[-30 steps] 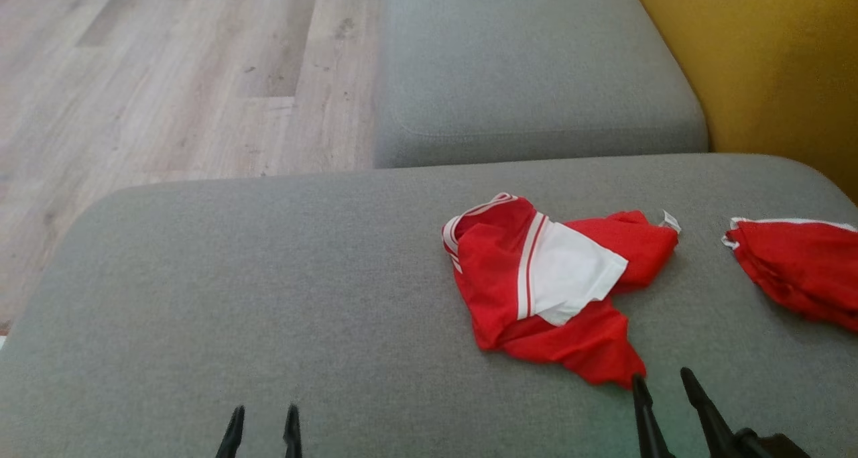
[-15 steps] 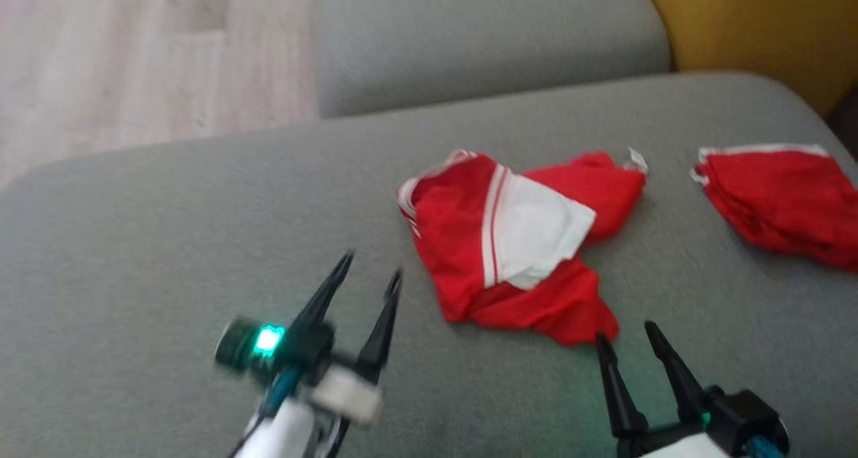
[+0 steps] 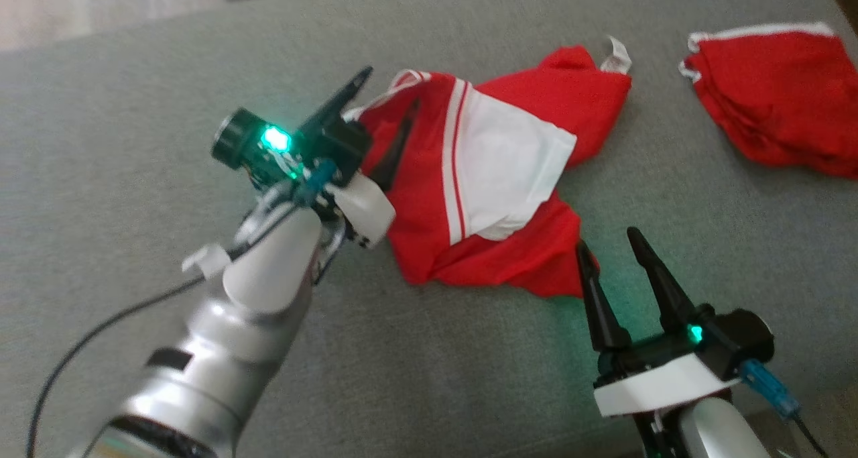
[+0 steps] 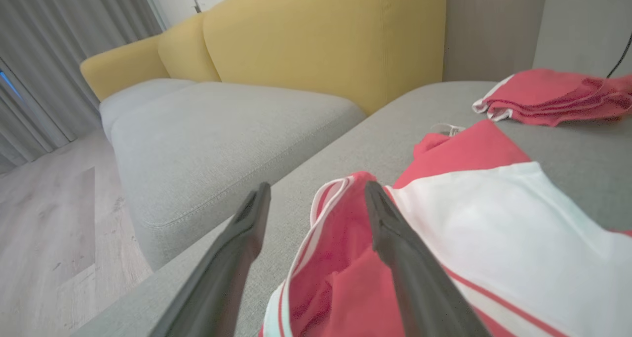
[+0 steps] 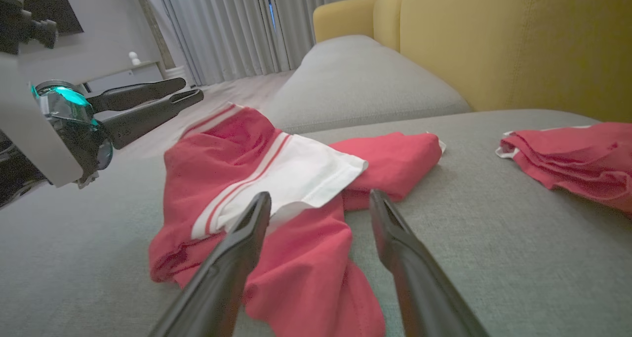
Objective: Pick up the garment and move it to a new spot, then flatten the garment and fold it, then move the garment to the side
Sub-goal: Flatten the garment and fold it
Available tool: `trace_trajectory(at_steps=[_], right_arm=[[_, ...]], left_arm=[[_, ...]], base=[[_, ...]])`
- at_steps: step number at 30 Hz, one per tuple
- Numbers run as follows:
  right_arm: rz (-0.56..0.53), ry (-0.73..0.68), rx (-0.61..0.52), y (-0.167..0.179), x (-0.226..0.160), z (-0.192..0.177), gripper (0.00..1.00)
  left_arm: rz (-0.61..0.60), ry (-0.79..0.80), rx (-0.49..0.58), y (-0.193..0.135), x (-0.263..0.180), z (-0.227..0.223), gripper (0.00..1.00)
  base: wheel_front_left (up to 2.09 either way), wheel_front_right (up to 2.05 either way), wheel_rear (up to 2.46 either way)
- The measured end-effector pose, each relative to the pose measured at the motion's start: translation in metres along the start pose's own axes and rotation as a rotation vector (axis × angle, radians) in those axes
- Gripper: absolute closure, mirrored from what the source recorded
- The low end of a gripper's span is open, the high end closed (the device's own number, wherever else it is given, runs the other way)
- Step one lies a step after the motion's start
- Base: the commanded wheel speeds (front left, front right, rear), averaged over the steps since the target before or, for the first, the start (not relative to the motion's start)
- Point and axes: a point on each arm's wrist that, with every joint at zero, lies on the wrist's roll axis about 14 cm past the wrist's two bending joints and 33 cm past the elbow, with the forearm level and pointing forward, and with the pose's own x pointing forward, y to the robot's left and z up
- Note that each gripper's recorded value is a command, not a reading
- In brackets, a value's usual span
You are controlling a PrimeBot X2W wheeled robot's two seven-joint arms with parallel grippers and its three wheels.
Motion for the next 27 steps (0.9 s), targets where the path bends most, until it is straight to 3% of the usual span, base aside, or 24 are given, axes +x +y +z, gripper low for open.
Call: trace_trajectory(at_steps=[9, 10, 11, 14, 17, 23, 27], right_arm=[[-0.058, 0.031, -0.018, -0.02, 0.002, -0.007, 0.0], [-0.065, 0.034, -0.019, -0.022, 0.001, -0.008, 0.0], [-0.071, 0.036, -0.02, -0.023, -0.001, -0.008, 0.0], [-0.082, 0.026, -0.019, -0.025, -0.006, -0.004, 0.0], [-0.083, 0.003, -0.015, -0.024, -0.009, 0.003, 0.0], [-0.093, -0.074, -0.007, -0.023, -0.021, 0.026, 0.0], [-0.099, -0.126, -0.008, -0.023, -0.031, 0.04, 0.0]], left_arm=[[-0.105, 0.187, 0.011, -0.012, 0.035, -0.053, 0.0], [-0.12, 0.191, -0.001, -0.015, 0.037, -0.055, 0.84], [-0.131, 0.178, -0.011, -0.019, 0.038, -0.053, 1.0], [-0.169, 0.11, 0.005, -0.028, 0.043, -0.035, 1.0], [-0.183, -0.036, -0.029, -0.034, 0.052, 0.015, 1.0], [-0.305, -0.403, -0.085, -0.07, 0.042, 0.165, 1.0], [-0.323, -0.67, -0.121, -0.066, 0.01, 0.277, 1.0]], base=[[0.0, 0.0, 0.0], [0.0, 0.0, 0.0], [0.0, 0.0, 0.0], [0.0, 0.0, 0.0], [0.0, 0.0, 0.0], [0.0, 0.0, 0.0], [0.0, 0.0, 0.0]])
